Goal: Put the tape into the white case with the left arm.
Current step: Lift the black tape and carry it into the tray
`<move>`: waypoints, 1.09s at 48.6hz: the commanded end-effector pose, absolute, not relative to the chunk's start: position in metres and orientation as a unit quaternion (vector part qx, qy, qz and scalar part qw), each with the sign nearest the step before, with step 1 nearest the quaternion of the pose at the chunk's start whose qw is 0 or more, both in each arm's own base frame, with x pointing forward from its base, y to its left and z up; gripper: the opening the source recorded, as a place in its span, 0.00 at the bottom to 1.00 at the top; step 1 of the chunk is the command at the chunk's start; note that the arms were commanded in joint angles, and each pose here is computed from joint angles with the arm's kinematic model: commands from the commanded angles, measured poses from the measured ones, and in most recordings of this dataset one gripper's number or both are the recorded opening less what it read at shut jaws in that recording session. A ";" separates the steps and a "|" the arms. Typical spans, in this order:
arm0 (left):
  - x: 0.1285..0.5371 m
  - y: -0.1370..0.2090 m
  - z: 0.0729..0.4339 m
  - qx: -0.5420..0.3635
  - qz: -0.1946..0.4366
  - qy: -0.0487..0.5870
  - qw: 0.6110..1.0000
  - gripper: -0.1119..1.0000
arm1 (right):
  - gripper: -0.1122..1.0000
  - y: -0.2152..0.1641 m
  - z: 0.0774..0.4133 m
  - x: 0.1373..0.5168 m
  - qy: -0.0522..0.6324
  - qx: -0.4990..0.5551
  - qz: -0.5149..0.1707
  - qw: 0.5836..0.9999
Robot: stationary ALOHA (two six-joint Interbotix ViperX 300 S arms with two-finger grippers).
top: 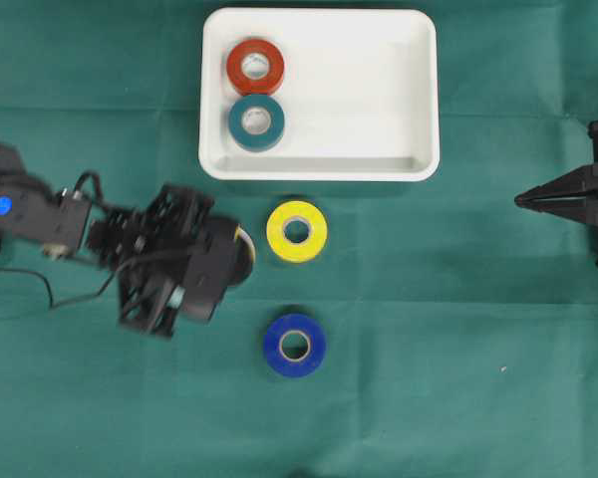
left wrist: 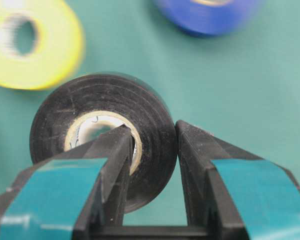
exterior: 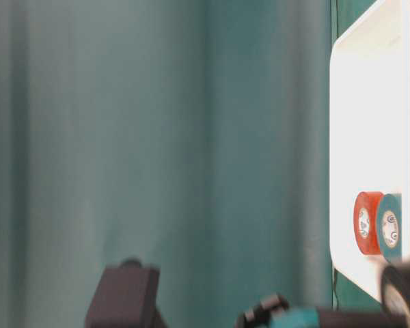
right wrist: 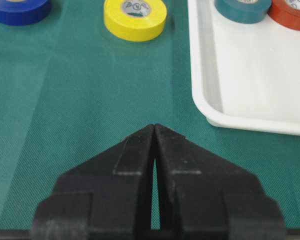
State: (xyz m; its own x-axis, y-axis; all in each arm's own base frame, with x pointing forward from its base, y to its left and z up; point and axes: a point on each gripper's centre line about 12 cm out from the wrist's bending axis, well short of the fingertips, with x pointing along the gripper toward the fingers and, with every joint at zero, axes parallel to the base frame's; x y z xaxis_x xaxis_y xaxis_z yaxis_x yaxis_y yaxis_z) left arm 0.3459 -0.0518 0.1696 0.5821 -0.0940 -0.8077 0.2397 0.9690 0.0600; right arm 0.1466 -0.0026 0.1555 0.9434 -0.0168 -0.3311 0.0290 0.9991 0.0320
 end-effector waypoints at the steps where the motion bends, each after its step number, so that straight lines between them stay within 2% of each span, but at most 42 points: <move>1: 0.360 -0.034 0.184 0.083 -0.075 0.424 0.899 0.33 | 0.02 -0.003 0.160 0.149 0.161 0.018 -0.012 0.987; 24: 0.414 0.041 0.185 0.161 -0.042 0.414 0.895 0.33 | 0.02 -0.003 0.158 0.149 0.161 0.019 -0.012 0.987; 35: 0.434 0.077 0.177 0.168 -0.016 0.415 0.894 0.33 | 0.02 -0.003 0.155 0.147 0.162 0.036 -0.015 0.986; 53: 0.453 0.090 0.172 0.169 -0.005 0.405 0.899 0.33 | 0.02 -0.003 0.155 0.147 0.162 0.036 -0.015 0.986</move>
